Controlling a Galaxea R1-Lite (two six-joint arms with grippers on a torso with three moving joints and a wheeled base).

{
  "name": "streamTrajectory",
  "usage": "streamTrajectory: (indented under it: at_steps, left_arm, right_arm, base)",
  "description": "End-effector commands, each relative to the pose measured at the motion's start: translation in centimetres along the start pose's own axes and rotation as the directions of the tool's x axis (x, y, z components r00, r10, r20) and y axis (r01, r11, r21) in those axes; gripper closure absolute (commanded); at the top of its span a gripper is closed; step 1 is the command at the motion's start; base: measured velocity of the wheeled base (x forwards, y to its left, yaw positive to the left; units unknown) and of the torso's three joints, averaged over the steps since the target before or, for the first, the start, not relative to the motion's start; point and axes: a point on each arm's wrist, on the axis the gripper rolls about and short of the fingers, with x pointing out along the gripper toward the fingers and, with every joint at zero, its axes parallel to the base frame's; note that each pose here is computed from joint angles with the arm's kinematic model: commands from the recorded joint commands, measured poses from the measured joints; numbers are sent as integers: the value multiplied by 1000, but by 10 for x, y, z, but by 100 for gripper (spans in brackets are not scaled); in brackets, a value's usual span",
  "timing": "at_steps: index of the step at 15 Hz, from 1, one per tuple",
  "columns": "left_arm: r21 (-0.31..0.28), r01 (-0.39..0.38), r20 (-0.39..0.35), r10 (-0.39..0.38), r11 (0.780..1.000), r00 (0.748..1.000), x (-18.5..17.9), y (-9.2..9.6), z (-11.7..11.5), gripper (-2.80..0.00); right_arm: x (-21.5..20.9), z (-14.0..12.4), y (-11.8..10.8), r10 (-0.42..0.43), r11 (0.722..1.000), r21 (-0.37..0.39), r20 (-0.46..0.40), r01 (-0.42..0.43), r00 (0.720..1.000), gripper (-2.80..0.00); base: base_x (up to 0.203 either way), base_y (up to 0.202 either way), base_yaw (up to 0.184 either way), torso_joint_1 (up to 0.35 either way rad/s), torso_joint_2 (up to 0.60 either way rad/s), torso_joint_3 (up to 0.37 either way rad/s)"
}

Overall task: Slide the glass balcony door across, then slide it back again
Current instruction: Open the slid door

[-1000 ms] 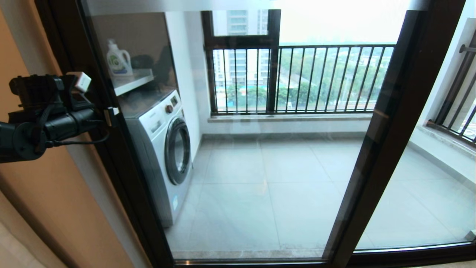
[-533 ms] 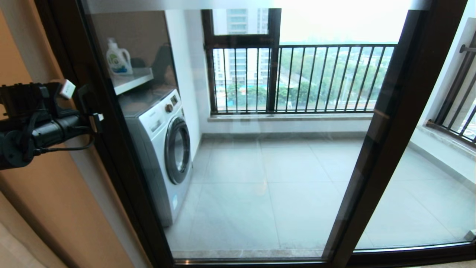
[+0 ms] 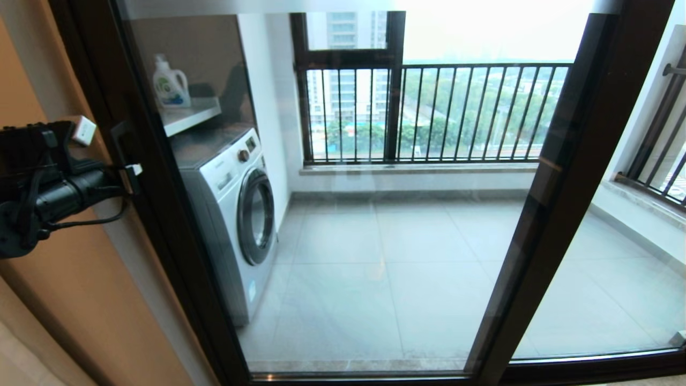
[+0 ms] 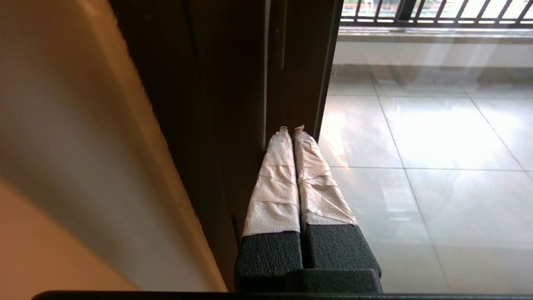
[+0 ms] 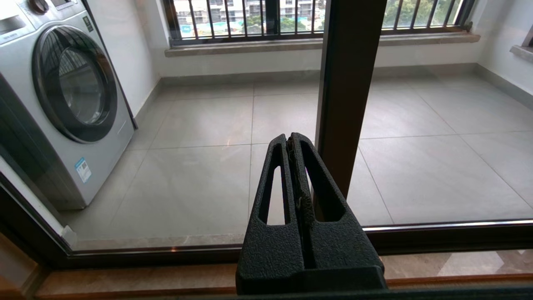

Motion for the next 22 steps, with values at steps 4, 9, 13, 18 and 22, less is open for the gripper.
streamTrajectory:
  at_steps: [4, 9, 13, 18, 22]
  left_arm:
    - [6, 68, 47, -68, 998, 997, -47, -30, 18, 0]
    - [7, 47, 61, -47, 999, 997, -73, -31, 20, 0]
    - [5, -21, 76, 21, 1000, 997, -66, -6, 25, 0]
    - [10, -51, 106, 49, 999, 993, -31, 19, 33, 0]
    - [9, -60, 103, 59, 998, 993, 10, 32, 26, 0]
  right_arm:
    - [1, -3, 0, 0, 1000, 0, -9, 0, 1000, 0]
    - [1, -3, 0, 0, 1000, 0, -7, 0, 1000, 0]
    - [1, -3, 0, 0, 1000, 0, -7, 0, 1000, 0]
    - [1, -3, 0, 0, 1000, 0, -7, 0, 1000, 0]
    - [1, -3, 0, 0, 1000, 0, -9, 0, 1000, 0]
  base:
    - [0, 0, 0, 0, 0, 0]
    - [0, 0, 0, 0, 0, 0]
    - [0, 0, 0, 0, 0, 0]
    - [0, 0, 0, 0, 0, 0]
    - [0, 0, 0, 0, 0, 0]
